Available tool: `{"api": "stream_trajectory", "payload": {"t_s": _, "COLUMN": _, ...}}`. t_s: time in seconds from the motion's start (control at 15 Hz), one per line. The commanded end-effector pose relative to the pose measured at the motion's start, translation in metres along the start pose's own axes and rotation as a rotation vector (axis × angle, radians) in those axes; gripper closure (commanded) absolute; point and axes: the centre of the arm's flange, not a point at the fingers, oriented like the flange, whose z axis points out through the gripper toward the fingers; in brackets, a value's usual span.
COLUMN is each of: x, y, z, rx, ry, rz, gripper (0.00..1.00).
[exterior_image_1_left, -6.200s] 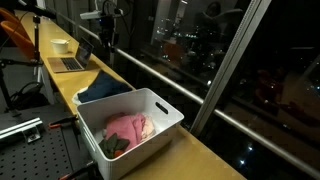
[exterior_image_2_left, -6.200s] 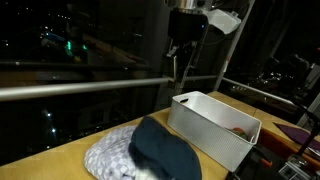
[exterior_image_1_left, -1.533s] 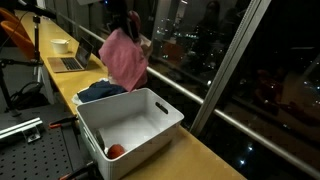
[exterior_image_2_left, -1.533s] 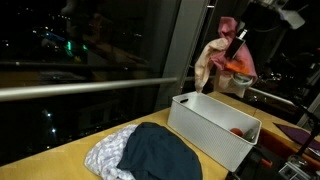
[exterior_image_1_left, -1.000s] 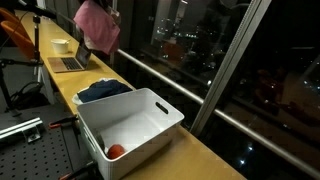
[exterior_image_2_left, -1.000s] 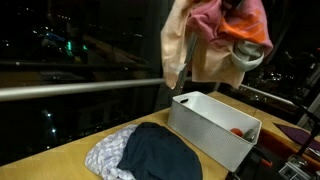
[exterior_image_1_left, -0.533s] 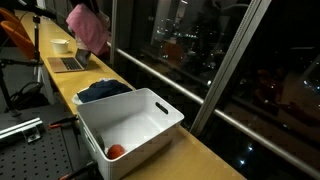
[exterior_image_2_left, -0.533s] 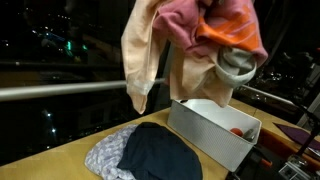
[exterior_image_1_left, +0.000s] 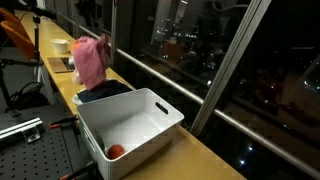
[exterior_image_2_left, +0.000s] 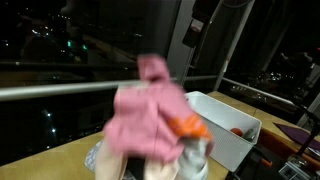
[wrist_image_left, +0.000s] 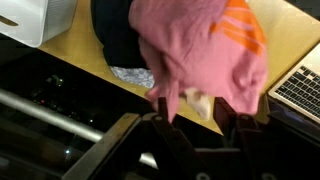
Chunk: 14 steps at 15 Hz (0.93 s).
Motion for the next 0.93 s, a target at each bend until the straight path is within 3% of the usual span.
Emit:
{"api": "stream_trajectory", "payload": {"t_s": 0.0, "x": -0.014, "y": 0.044, "z": 0.001, "rx": -0.016, "ry": 0.000, "rz": 0.044, "gripper": 0.16}}
{"api": "stream_trajectory", "payload": {"t_s": 0.2, "x": -0.032, "y": 0.094, "z": 0.006, "rx": -0.032, "ry": -0.011, "rz": 0.108, "gripper": 0.00}}
{"api": "stream_trajectory", "payload": {"t_s": 0.53, "x": -0.090, "y": 0.181, "z": 0.044, "rx": -0.034, "ry": -0.068, "rz": 0.229, "gripper": 0.00}}
{"api": "stream_trajectory", "payload": {"t_s": 0.87, "x": -0.151, "y": 0.237, "z": 0.112, "rx": -0.023, "ry": -0.134, "rz": 0.323, "gripper": 0.00}}
